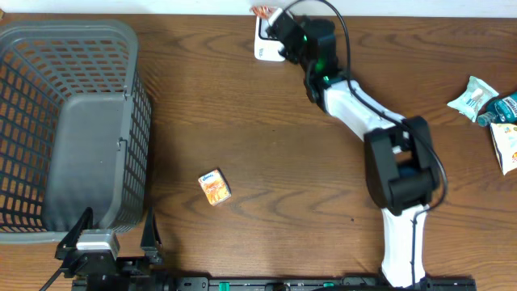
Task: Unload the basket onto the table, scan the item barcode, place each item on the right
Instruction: 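Hold the red bar's barcode against the scanner with the right gripper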
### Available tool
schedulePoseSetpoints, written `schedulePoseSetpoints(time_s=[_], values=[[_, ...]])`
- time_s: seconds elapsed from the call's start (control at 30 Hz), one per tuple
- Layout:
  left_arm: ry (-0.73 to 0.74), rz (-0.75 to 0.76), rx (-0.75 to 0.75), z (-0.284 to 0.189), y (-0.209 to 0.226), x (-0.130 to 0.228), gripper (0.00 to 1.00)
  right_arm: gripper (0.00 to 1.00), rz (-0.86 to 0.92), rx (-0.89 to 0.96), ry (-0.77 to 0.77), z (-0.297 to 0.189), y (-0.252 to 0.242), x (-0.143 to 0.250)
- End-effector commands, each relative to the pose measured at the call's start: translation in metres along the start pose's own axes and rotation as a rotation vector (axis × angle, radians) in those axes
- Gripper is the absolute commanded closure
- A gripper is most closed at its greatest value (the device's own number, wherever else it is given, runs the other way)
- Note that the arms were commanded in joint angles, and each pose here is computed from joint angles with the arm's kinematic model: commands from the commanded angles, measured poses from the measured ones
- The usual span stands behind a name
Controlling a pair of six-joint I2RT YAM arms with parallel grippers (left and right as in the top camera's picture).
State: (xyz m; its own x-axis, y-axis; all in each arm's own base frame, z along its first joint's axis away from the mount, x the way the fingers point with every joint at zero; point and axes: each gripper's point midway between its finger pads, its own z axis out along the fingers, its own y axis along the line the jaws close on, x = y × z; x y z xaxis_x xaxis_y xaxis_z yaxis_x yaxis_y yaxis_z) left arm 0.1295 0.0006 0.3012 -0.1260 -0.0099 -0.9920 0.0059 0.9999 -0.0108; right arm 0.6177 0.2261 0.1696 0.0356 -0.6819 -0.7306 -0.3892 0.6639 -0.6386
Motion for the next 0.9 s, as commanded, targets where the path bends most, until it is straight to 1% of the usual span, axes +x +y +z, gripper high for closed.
schedulePoseSetpoints(time_s=[0.0,0.13,0.2,0.43,0.67,0.87], values=[[-0.012,-0.006,-0.004,-0.002,0.001,-0.003,0.02,0.99,-0.140,0.095,0.079,0.030,-0.009,0.020],[-0.012,-0.006,-0.004,-0.002,0.000,-0.003,0.02,0.99,-0.290,0.180,0.159,0.058,-0.014,0.041],[-0.012,-0.006,-0.004,-0.002,0.000,-0.003,0.02,0.99,-0.359,0.186,0.175,0.067,-0.012,0.048],[-0.012,-0.006,-0.004,-0.002,0.000,-0.003,0.02,0.99,-0.363,0.176,0.172,0.071,-0.006,0.053],[-0.012,-0.006,-0.004,-0.002,0.001,-0.003,0.02,0.99,-0.381,0.211,0.242,0.066,-0.016,0.062],[-0.012,-0.006,-0.004,-0.002,0.001,-0.003,0.02,0.99,-0.403,0.123,0.314,0.054,-0.015,0.063]])
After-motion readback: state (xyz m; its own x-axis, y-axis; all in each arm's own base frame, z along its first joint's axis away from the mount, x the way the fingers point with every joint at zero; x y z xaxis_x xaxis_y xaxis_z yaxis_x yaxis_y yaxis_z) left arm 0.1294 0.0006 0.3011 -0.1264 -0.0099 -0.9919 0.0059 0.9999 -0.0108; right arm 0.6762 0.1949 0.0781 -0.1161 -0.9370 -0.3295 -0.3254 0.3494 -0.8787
